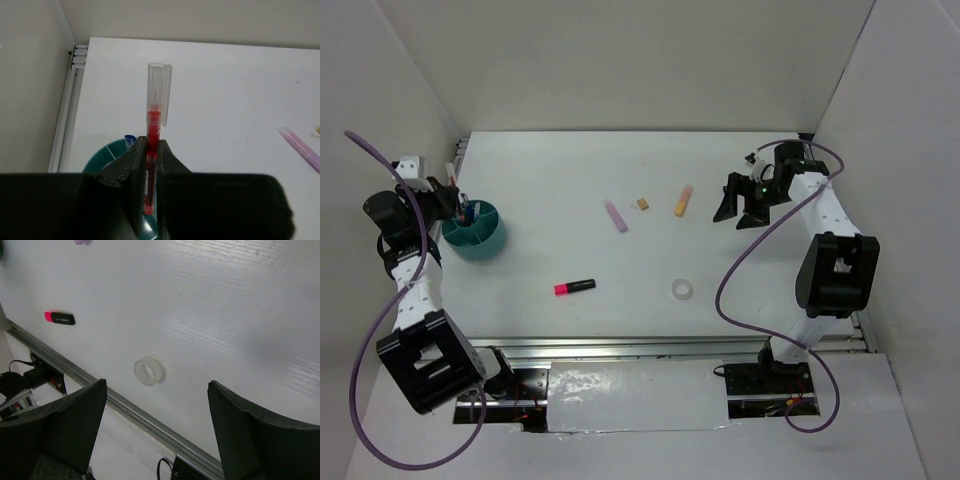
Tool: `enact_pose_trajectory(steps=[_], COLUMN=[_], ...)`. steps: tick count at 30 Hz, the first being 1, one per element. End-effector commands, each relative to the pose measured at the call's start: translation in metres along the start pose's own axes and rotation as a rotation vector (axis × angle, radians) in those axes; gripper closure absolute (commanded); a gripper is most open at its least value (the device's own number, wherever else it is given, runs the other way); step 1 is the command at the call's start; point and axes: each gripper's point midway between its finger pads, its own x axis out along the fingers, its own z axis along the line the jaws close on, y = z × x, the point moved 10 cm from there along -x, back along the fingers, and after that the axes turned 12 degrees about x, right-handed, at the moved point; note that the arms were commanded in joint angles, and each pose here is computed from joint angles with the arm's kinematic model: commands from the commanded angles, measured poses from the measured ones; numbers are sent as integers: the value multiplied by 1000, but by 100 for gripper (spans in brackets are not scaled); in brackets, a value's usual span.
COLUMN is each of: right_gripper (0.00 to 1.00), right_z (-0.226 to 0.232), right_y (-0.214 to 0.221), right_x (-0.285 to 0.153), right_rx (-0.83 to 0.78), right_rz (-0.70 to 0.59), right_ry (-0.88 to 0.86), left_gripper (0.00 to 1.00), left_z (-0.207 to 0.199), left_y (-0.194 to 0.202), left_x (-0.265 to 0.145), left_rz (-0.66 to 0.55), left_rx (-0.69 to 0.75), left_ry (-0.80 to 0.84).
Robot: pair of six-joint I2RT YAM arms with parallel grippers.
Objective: Sort the stationery into containers
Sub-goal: Place the pen in the storage box.
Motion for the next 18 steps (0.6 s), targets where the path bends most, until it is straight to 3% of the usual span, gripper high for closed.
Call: enact_pose_trajectory(steps=[1,7,11,18], right_gripper=[13,13,13,13], right_z=[3,3,4,-2], right_y=[-6,-6,-5,0], right_x=[6,10,10,16], right_rx=[-20,-23,-25,-26], right_rz=[-15,-8,-2,5], right_ry=[-8,-5,2,8], left_gripper=[100,100,100,100], left_z=[18,27,25,30], left_y=[-30,-10,6,29], left_x=[8,13,13,20], left_rz=[-148,-138,-198,-187], left_rx=[102,130,156,119], left_ry=[-5,-4,52,74])
